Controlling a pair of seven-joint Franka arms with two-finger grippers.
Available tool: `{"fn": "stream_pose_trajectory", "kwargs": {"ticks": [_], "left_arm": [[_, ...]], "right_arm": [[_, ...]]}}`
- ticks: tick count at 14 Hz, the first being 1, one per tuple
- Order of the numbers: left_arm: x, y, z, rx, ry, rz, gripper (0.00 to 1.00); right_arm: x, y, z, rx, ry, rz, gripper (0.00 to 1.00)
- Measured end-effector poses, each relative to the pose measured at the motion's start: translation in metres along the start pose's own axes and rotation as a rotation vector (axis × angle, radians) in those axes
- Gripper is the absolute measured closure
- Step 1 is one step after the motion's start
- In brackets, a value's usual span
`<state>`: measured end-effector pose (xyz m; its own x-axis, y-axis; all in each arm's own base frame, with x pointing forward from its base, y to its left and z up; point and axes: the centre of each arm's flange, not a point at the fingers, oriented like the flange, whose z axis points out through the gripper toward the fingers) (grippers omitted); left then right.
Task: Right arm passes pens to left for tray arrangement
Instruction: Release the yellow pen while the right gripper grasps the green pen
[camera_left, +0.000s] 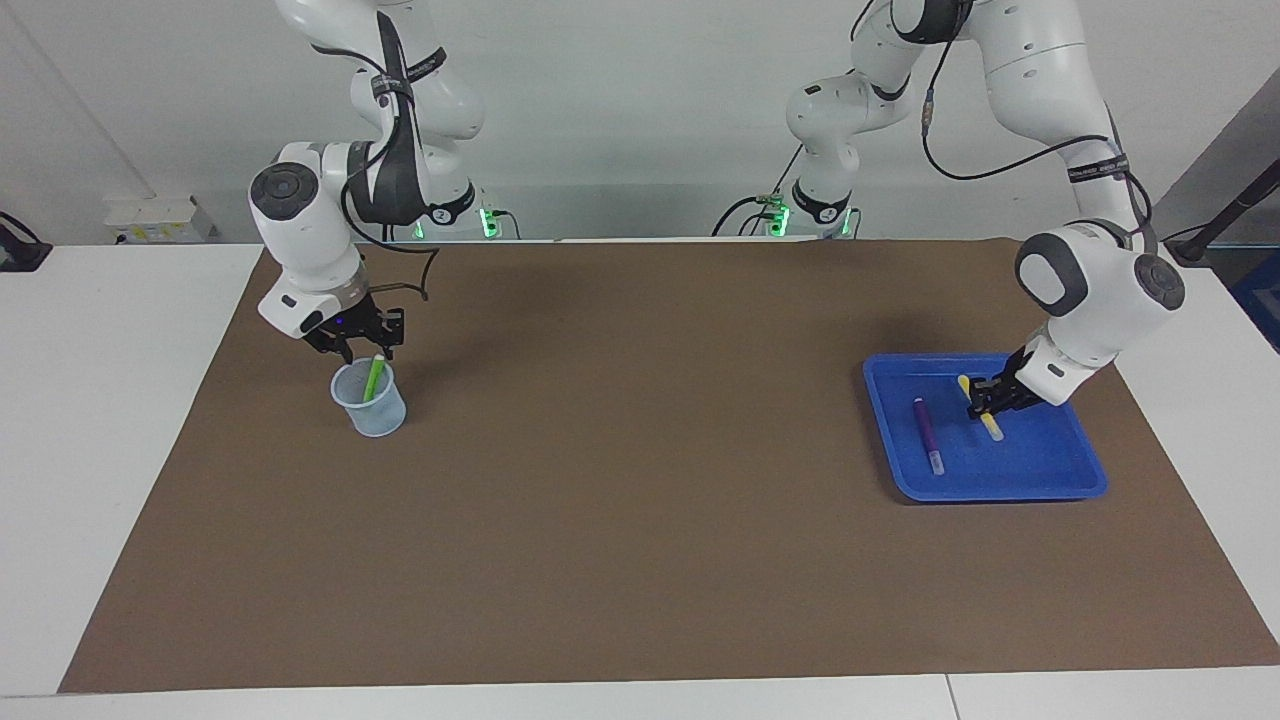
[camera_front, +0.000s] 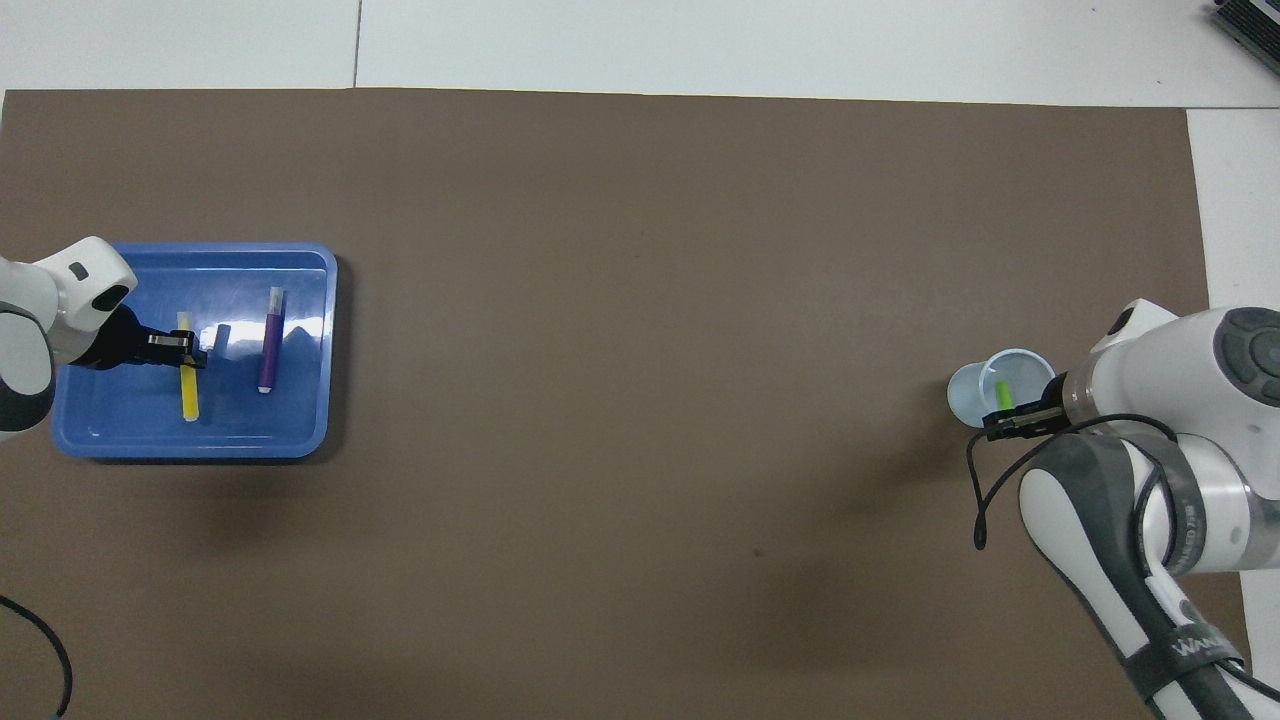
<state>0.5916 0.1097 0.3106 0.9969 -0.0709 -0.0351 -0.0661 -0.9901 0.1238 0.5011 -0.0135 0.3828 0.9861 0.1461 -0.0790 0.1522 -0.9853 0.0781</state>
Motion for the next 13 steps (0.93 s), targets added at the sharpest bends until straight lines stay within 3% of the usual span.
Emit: {"fn": "stream_pose_trajectory", "kwargs": {"ticks": [1, 8, 9, 10, 12, 13], "left_arm": [[-0.0004, 0.0001, 0.0053, 0.002, 0.005, 0.000, 0.82], [0.0006, 0.0012, 0.0093, 0.011, 0.030, 0.002, 0.82], [0.0008, 0.0012, 0.0093, 0.012, 0.032, 0.002, 0.82], [0.0011, 0.0008, 0.0094, 0.014, 0.038, 0.002, 0.80], [0.0018, 0.0017, 0.0098, 0.015, 0.043, 0.004, 0.66], [0.0020, 0.0018, 0.0098, 0.016, 0.044, 0.004, 0.53]], "right_arm": [[0.0001, -0.0001, 0.0000, 0.000, 0.001, 0.000, 0.48], [0.0014, 0.0000, 0.0001, -0.001, 0.011, -0.001, 0.50], [0.0016, -0.0009, -0.0009, -0.002, 0.013, -0.003, 0.59], [0.0017, -0.0015, -0.0012, -0.002, 0.014, -0.004, 0.60], [0.0019, -0.0020, -0.0017, -0.003, 0.015, -0.005, 0.69], [0.0019, -0.0019, -0.0018, -0.003, 0.015, -0.005, 0.69]]}}
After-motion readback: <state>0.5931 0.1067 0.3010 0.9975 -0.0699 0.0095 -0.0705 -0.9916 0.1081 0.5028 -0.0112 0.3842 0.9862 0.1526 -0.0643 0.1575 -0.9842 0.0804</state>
